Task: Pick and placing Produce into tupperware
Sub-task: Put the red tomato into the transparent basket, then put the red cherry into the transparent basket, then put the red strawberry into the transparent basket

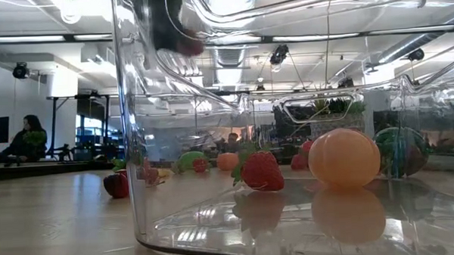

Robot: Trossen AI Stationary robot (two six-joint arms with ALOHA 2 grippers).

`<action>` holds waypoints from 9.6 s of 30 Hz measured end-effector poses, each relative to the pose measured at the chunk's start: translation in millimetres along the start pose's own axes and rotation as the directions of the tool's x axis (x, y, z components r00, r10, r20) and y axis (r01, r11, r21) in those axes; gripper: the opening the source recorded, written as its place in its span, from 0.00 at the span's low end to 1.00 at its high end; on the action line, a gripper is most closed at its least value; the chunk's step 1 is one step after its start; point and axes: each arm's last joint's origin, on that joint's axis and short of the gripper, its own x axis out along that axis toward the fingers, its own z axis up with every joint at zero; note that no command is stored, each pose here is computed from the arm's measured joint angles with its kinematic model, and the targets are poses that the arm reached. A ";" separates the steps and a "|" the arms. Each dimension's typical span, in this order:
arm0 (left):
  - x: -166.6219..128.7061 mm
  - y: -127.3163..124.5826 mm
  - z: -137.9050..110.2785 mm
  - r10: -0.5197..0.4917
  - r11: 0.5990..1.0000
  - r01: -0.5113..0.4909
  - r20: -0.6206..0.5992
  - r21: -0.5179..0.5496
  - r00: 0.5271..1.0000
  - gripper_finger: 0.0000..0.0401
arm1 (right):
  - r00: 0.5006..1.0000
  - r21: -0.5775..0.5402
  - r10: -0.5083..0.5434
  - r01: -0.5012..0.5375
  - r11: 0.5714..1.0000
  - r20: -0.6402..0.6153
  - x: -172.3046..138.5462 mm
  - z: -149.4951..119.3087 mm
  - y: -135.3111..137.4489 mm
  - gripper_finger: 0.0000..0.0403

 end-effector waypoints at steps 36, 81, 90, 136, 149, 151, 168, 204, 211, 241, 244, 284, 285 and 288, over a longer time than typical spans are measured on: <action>109.5 -214.1 -58.1 -0.340 0.932 0.304 -0.184 -0.198 0.922 0.69 | 0.969 0.059 0.242 -0.239 0.969 -0.042 -45.1 -39.2 9.9 0.82; 22.7 -165.0 -51.8 -0.245 0.966 0.212 -0.255 -0.149 0.935 0.80 | 0.252 -0.322 -0.237 -0.386 0.865 -0.938 -24.2 -308.3 22.6 0.82; 26.1 -162.4 -57.8 -0.208 0.976 0.183 -0.262 -0.114 0.943 0.80 | 0.232 -0.384 -0.312 -0.409 0.828 -0.921 -19.9 -327.7 25.4 0.82; 38.3 -143.7 -53.5 -0.157 0.983 0.128 -0.244 -0.129 0.957 0.80 | 0.001 -0.388 -0.411 -0.335 0.859 -0.912 14.8 -366.4 26.4 0.55; 39.1 -141.3 -53.1 -0.154 0.983 0.125 -0.249 -0.132 0.956 0.80 | -0.011 -0.366 -0.394 -0.349 0.863 -0.919 18.6 -369.8 23.2 0.46; 39.3 -140.7 -52.8 -0.153 0.983 0.123 -0.249 -0.133 0.956 0.80 | -0.010 -0.366 -0.394 -0.350 0.863 -0.919 18.5 -369.8 23.1 0.44; 40.4 -138.0 -51.5 -0.147 0.984 0.115 -0.246 -0.140 0.958 0.80 | 0.023 -0.379 -0.389 -0.286 0.880 -0.921 18.6 -368.3 22.8 0.27; 41.7 -139.1 -43.9 -0.180 0.969 0.142 -0.184 -0.201 0.966 0.80 | 0.757 -0.016 0.289 -0.368 0.930 -0.586 -7.8 -177.6 34.2 0.28; 41.9 -139.0 -44.3 -0.179 0.955 0.125 -0.184 -0.270 0.966 0.80 | 0.763 -0.108 0.350 -0.477 0.872 -0.543 28.2 -149.1 57.2 0.28; 41.7 -125.2 -75.5 -0.107 0.947 -0.046 -0.445 -0.319 0.889 0.80 | 0.695 -0.089 0.430 -0.576 0.812 -0.576 88.2 -105.5 76.0 0.61; 43.7 -112.8 -85.2 -0.044 0.925 -0.161 -0.518 -0.344 0.854 0.80 | 0.749 -0.092 0.387 -0.509 0.856 -0.538 82.6 -97.8 63.3 0.63; 116.8 -46.7 -137.4 0.011 0.980 -0.161 -0.775 -0.117 0.631 0.80 | 0.861 -0.085 0.271 -0.338 0.937 -0.431 68.7 -78.5 25.6 0.63; 117.5 -46.9 -137.8 0.006 0.980 -0.158 -0.777 -0.120 0.629 0.80 | 0.861 -0.085 0.271 -0.338 0.937 -0.431 68.8 -78.5 25.6 0.63; 119.6 -47.2 -138.8 0.001 0.980 -0.154 -0.778 -0.124 0.629 0.80 | 0.861 -0.080 0.269 -0.334 0.939 -0.431 69.1 -78.9 25.5 0.62</action>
